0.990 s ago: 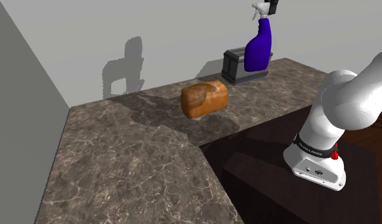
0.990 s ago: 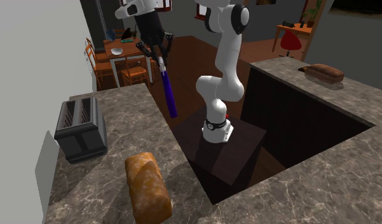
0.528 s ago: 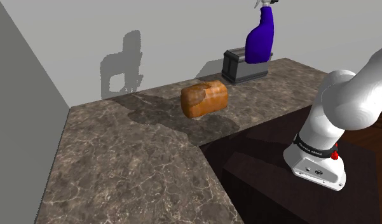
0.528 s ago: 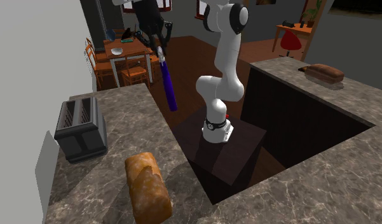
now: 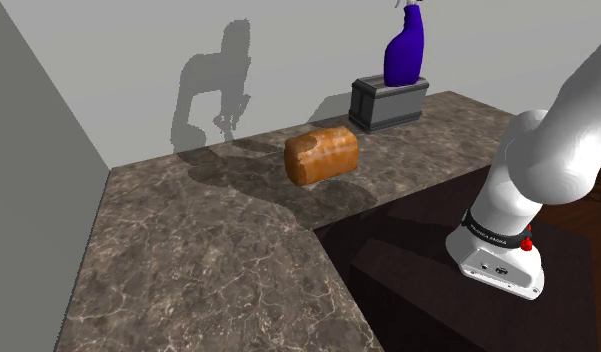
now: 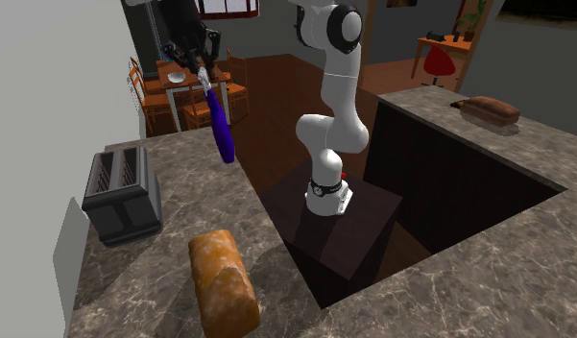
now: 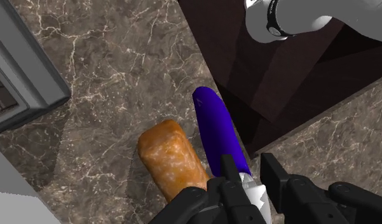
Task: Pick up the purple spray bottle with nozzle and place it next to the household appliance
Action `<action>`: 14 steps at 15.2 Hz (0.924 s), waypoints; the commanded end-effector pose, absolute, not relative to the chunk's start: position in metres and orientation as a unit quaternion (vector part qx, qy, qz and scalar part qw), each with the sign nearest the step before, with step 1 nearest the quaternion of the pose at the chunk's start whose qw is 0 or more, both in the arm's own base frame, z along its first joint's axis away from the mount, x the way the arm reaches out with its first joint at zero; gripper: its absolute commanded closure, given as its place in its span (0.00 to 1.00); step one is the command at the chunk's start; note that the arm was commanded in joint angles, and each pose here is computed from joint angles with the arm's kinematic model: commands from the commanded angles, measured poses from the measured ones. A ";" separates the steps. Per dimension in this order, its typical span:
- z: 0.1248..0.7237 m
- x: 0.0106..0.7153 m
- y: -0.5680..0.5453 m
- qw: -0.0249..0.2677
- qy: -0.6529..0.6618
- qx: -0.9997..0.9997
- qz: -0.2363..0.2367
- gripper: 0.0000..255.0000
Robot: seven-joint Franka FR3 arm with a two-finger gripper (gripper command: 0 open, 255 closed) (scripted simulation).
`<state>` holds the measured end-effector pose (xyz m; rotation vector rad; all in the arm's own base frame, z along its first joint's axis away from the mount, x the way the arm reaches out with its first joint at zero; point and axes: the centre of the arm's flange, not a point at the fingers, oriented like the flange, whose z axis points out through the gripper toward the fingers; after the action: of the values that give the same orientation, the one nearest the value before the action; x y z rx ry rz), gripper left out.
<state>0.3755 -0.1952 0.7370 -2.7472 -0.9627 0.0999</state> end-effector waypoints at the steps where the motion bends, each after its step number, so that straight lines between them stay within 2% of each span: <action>1: 0.740 0.390 -0.217 0.113 -0.330 -0.937 0.034 1.00; 8: 0.740 0.438 -0.296 0.113 -0.330 -0.937 0.034 1.00; 14: 0.714 0.441 -0.301 0.113 -0.330 -0.937 0.034 1.00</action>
<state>0.4404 -0.3008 0.7205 -2.7479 -0.9657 0.0987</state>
